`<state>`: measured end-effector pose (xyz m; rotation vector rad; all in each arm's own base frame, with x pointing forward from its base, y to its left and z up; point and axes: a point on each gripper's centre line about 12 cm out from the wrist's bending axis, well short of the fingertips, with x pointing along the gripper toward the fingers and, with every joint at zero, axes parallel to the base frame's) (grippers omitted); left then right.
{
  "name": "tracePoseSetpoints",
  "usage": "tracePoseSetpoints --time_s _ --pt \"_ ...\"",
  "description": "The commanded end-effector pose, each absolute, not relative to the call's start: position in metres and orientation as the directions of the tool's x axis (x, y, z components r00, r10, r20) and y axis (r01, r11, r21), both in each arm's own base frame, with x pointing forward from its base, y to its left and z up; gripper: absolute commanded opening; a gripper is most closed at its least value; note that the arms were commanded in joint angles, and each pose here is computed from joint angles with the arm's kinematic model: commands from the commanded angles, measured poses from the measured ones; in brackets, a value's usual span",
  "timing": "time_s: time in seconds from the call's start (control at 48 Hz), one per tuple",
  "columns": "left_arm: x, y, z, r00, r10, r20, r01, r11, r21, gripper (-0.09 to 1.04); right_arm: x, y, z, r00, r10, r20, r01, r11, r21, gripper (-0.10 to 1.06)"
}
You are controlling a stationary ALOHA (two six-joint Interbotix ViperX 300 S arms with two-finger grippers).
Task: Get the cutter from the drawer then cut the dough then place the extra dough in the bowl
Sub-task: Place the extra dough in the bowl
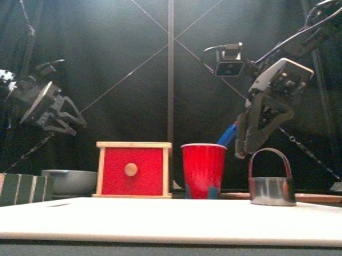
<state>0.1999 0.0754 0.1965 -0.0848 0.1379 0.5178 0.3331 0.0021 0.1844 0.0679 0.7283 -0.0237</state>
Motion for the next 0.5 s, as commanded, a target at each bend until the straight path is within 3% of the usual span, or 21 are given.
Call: tracePoseSetpoints --time_s 0.021,0.104,0.167,0.229,0.312,0.5 --pt "0.220 0.042 0.215 0.950 0.304 -0.076 -0.299 0.952 0.070 0.90 0.335 0.001 0.219 0.864 0.003 -0.504 0.031 0.9978 0.058 0.82" --pt "0.226 0.024 0.220 0.977 0.208 -0.054 -0.200 0.973 0.115 0.89 0.330 -0.005 0.243 0.949 -0.010 -0.314 0.026 0.9985 0.048 0.82" --pt "0.229 0.017 0.224 0.983 0.177 -0.042 -0.171 0.978 0.117 0.89 0.323 -0.007 0.257 0.988 -0.002 -0.155 0.004 1.0000 0.009 0.82" --pt "0.231 0.016 0.228 0.985 0.171 -0.031 -0.167 0.979 0.115 0.89 0.315 -0.010 0.263 0.998 0.010 -0.063 -0.013 0.9991 -0.040 0.82" --pt "0.231 0.016 0.229 0.985 0.173 -0.028 -0.168 0.979 0.115 0.89 0.307 -0.010 0.259 0.998 0.037 -0.041 -0.041 0.9946 -0.095 0.82" --pt "0.233 0.016 0.224 0.984 0.172 -0.050 -0.165 0.979 0.118 0.89 0.308 -0.011 0.251 0.997 0.037 -0.065 -0.043 0.9945 -0.096 0.82"
